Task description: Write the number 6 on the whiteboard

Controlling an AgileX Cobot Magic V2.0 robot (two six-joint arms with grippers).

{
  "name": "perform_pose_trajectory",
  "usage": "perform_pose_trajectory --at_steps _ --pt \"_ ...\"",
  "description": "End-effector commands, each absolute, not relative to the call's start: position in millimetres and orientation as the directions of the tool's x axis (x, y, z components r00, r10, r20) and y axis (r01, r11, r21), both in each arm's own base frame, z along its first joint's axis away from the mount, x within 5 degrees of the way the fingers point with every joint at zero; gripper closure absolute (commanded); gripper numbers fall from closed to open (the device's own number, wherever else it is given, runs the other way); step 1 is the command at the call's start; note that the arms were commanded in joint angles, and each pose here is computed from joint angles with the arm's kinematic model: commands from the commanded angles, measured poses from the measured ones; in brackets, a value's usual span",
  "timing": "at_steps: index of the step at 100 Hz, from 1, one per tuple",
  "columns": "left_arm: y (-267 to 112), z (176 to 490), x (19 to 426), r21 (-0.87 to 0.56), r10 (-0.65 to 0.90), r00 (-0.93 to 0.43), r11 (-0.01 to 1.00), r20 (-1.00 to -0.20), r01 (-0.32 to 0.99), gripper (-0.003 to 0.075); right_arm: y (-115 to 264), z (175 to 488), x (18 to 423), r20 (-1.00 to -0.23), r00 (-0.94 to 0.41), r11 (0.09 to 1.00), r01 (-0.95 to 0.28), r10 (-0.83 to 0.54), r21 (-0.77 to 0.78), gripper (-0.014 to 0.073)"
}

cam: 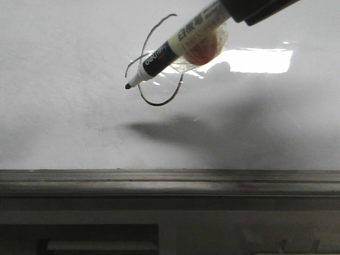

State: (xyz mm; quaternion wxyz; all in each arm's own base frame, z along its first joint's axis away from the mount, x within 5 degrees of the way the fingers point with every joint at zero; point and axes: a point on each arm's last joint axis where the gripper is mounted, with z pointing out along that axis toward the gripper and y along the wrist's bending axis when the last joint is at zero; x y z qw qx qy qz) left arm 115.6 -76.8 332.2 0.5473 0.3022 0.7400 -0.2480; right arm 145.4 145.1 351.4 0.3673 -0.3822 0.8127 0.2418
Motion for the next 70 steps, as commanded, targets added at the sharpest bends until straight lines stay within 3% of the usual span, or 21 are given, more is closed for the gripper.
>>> perform_pose_trajectory --at_steps 1,22,43,70 --pt "-89.4 343.5 116.0 -0.085 0.109 -0.19 0.614 -0.976 0.785 0.0228 144.1 374.8 145.2 -0.839 -0.373 0.588 -0.805 -0.395 0.082 0.0638" --pt "-121.0 339.1 125.0 -0.131 0.146 -0.228 0.484 -0.963 0.865 0.0228 152.8 387.6 151.6 -0.806 -0.39 0.554 -0.827 -0.445 0.095 0.0638" --pt "-158.8 333.2 131.6 -0.067 0.24 -0.181 0.417 -0.954 0.906 0.0233 161.6 397.5 156.8 -0.762 -0.405 0.51 -0.852 -0.505 0.115 0.0638" --pt "-182.8 325.8 131.7 0.01 0.305 -0.119 0.389 -0.945 0.921 0.0339 161.8 406.5 153.5 -0.765 -0.393 0.486 -0.865 -0.509 0.121 0.0638"
